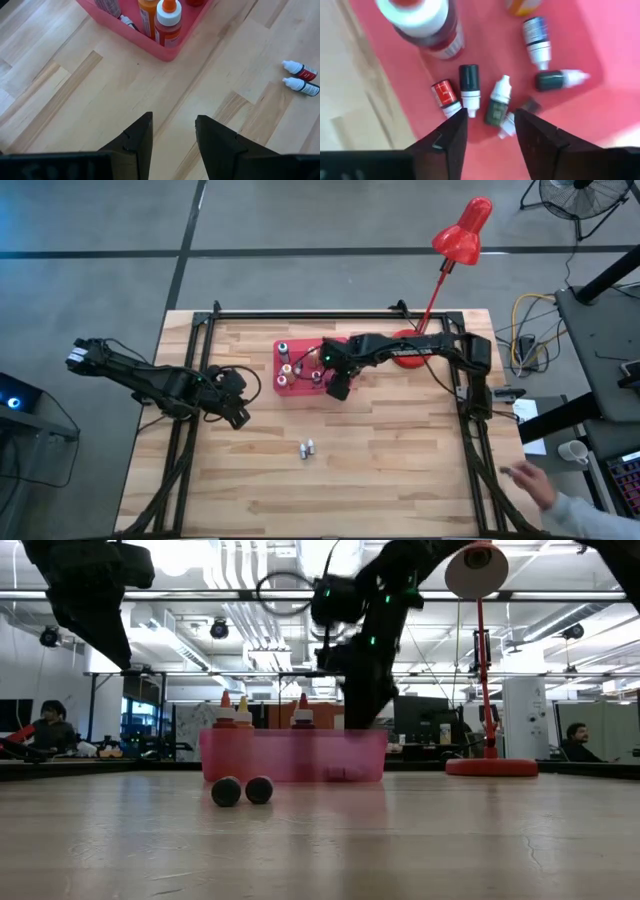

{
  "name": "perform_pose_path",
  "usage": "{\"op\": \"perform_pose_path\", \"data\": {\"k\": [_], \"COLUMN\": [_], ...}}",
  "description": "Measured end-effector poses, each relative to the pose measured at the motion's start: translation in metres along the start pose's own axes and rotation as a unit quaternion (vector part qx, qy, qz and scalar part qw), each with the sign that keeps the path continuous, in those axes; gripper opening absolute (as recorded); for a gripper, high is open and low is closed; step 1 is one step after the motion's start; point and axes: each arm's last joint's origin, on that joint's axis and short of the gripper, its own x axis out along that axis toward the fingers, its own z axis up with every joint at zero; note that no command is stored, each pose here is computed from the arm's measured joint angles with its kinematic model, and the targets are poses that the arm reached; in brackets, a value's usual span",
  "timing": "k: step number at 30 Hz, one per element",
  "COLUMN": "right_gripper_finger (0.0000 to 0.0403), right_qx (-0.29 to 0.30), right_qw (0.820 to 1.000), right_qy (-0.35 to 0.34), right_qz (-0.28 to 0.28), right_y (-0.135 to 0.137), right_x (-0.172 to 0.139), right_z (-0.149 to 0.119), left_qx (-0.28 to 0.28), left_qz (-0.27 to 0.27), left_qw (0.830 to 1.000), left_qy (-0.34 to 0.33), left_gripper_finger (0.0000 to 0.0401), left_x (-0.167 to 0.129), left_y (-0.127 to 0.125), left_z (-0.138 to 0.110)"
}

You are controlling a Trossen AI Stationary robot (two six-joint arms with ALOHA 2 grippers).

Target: Pick & Place food coloring

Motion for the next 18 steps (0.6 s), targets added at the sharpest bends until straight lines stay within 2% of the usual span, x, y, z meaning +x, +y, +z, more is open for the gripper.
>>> {"op": "perform_pose_path", "data": {"k": [3, 5, 7, 9, 11, 13, 18], "right_gripper_finger": [0.0169, 0.0175, 0.0177, 0.0178, 0.0176, 0.0173, 0.0166], "right_qx": [0.026, 0.025, -0.024, -0.107, -0.184, -0.226, -0.231], "right_qw": [0.999, 0.996, 0.99, 0.982, 0.973, 0.966, 0.97], "right_qy": [-0.03, -0.077, -0.121, -0.133, -0.111, -0.086, 0.007], "right_qz": [0.011, 0.033, 0.063, 0.077, 0.086, 0.09, 0.077], "right_y": [0.001, 0.012, 0.034, 0.06, 0.084, 0.103, 0.128], "right_x": [-0.03, -0.054, -0.074, -0.082, -0.078, -0.072, -0.063], "right_z": [0.005, 0.007, 0.006, -0.002, -0.016, -0.028, -0.06], "left_qx": [0.0, 0.0, 0.0, 0.0, 0.0, 0.0, 0.0], "left_qz": [0.0, 0.0, 0.0, 0.0, -0.001, -0.001, -0.001], "left_qw": [1.0, 1.0, 1.0, 1.0, 1.0, 1.0, 1.0], "left_qy": [0.0, 0.0, 0.0, 0.0, -0.001, -0.001, -0.001], "left_gripper_finger": [0.0122, 0.0122, 0.0122, 0.0122, 0.0122, 0.0122, 0.0122], "left_x": [0.0, 0.0, 0.0, 0.0, 0.0, 0.0, 0.0], "left_y": [0.0, 0.0, 0.0, 0.0, 0.0, 0.0, 0.0], "left_z": [0.0, 0.0, 0.0, 0.0, 0.0, 0.0, 0.0]}}
